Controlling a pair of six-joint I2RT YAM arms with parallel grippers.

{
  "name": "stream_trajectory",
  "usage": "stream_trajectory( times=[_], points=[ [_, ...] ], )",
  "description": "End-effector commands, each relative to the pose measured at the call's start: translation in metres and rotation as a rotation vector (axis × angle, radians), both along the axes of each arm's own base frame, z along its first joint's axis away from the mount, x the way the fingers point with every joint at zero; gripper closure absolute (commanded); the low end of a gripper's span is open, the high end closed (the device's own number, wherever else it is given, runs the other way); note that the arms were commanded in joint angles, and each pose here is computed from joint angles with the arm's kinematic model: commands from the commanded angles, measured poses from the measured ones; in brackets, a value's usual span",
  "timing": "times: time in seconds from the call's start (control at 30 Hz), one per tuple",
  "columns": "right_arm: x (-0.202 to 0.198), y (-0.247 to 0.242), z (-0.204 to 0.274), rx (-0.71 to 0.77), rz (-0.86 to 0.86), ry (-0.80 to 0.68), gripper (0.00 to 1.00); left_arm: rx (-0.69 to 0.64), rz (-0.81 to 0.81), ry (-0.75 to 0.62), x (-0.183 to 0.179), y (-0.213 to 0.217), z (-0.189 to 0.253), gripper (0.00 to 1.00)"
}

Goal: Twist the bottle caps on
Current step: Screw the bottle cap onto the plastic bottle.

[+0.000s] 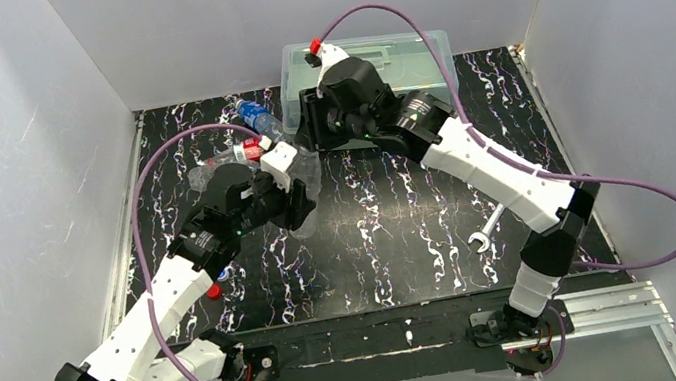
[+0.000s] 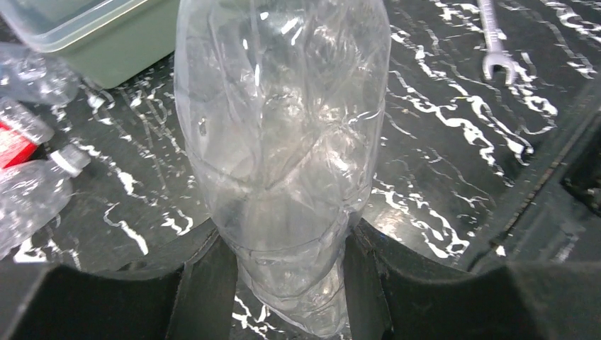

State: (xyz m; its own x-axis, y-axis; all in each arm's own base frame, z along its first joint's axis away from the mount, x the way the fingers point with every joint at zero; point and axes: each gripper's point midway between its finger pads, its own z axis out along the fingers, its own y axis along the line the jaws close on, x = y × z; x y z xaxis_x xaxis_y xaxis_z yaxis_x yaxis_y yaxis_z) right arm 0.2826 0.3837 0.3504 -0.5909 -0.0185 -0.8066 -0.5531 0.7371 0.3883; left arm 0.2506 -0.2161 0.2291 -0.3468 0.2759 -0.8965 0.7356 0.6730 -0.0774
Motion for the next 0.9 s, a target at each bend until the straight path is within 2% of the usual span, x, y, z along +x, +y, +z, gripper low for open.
stream_trajectory(
  times=[0.0, 0.1, 0.17, 0.27, 0.37, 0.5, 0.63, 0.8, 0.87],
  points=[
    [-0.004, -0.005, -0.03, -0.099, -0.121, 0.073, 0.99, -0.013, 0.16, -0.208, 0.037, 0.011, 0.043, 1.0],
    [0.0, -0.003, -0.017, -0.068, -0.131, 0.044, 0.97, -0.001, 0.178, -0.208, 0.035, 0.016, 0.037, 1.0],
    [0.001, -0.003, -0.004, -0.043, -0.122, 0.013, 0.78, 0.003, 0.166, -0.193, 0.03, 0.017, 0.03, 1.0],
    [0.002, -0.012, 0.023, 0.001, -0.103, -0.049, 0.37, 0.029, 0.122, -0.152, 0.021, 0.016, 0.014, 1.0],
    [0.003, -0.031, 0.05, 0.06, -0.066, -0.109, 0.04, 0.027, 0.025, -0.097, 0.005, 0.01, 0.0, 1.0],
    [-0.005, -0.059, 0.074, 0.12, 0.072, -0.187, 0.02, -0.058, -0.192, -0.028, -0.028, -0.007, -0.002, 1.0],
    [-0.039, -0.069, 0.079, 0.189, 0.334, -0.253, 0.02, -0.184, -0.446, 0.03, -0.071, -0.023, 0.013, 1.0],
    [-0.091, -0.068, 0.079, 0.272, 0.615, -0.292, 0.02, -0.293, -0.649, 0.098, -0.106, -0.033, 0.031, 1.0],
    [-0.106, -0.065, 0.079, 0.32, 0.703, -0.274, 0.06, -0.315, -0.691, 0.122, -0.114, -0.034, 0.034, 1.0]
  ],
)
